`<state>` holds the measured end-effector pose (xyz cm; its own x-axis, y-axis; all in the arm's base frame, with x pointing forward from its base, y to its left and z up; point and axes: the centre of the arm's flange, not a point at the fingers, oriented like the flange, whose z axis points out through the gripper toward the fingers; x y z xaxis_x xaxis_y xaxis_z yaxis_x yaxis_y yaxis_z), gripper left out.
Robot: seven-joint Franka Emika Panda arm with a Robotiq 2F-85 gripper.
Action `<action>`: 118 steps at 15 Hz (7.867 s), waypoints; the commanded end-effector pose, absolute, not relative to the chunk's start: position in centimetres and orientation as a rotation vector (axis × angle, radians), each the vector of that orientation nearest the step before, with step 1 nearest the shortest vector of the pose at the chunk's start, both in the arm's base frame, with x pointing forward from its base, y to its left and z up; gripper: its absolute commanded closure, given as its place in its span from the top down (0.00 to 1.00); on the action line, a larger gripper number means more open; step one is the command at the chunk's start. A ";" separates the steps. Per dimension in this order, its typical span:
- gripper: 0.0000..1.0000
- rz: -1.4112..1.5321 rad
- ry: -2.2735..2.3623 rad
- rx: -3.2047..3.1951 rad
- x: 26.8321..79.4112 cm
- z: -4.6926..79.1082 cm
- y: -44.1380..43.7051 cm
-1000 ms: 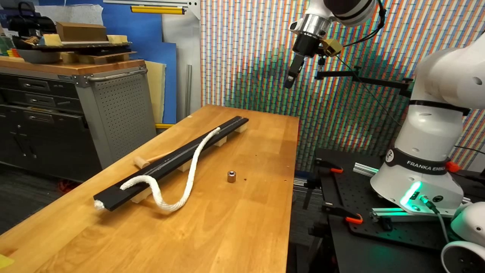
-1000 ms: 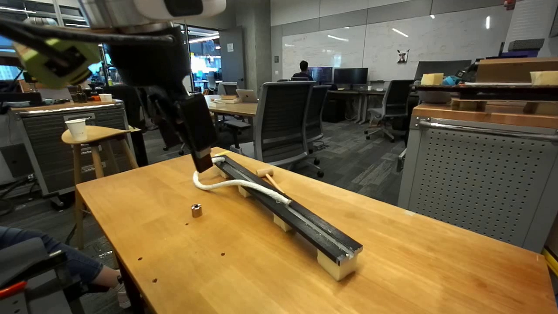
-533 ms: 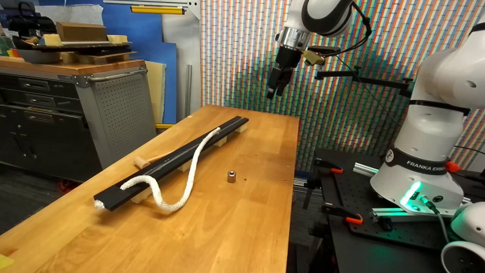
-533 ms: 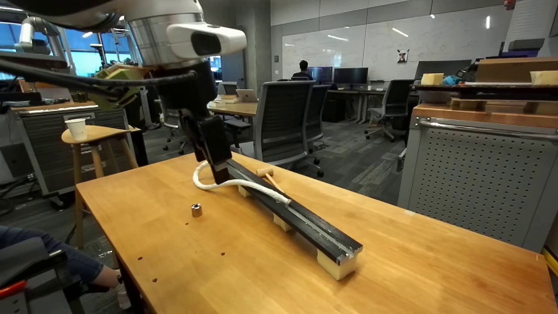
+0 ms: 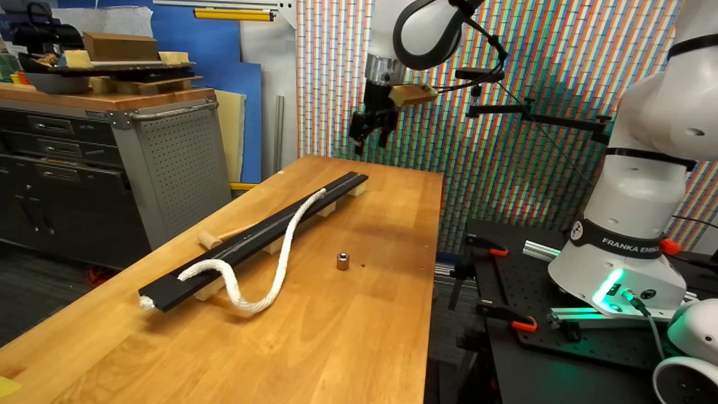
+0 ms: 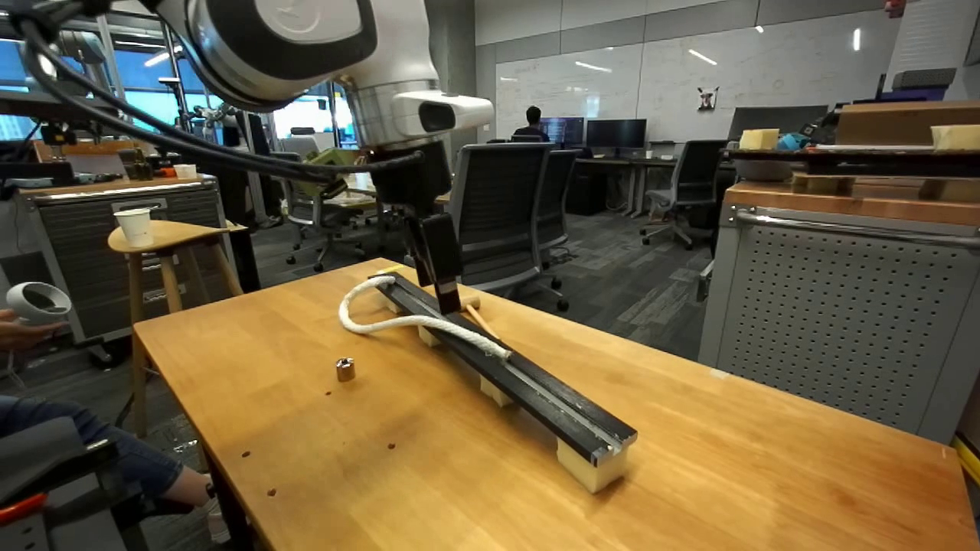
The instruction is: Align the rope along the middle of the black object
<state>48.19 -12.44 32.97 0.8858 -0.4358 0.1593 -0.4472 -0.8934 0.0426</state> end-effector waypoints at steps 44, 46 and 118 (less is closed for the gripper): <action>0.00 0.020 -1.536 2.612 65.5 21.6 -10.2; 0.03 0.019 -1.584 2.575 65.1 21.7 -11.4; 1.00 0.212 -1.997 2.071 64.2 27.6 -24.4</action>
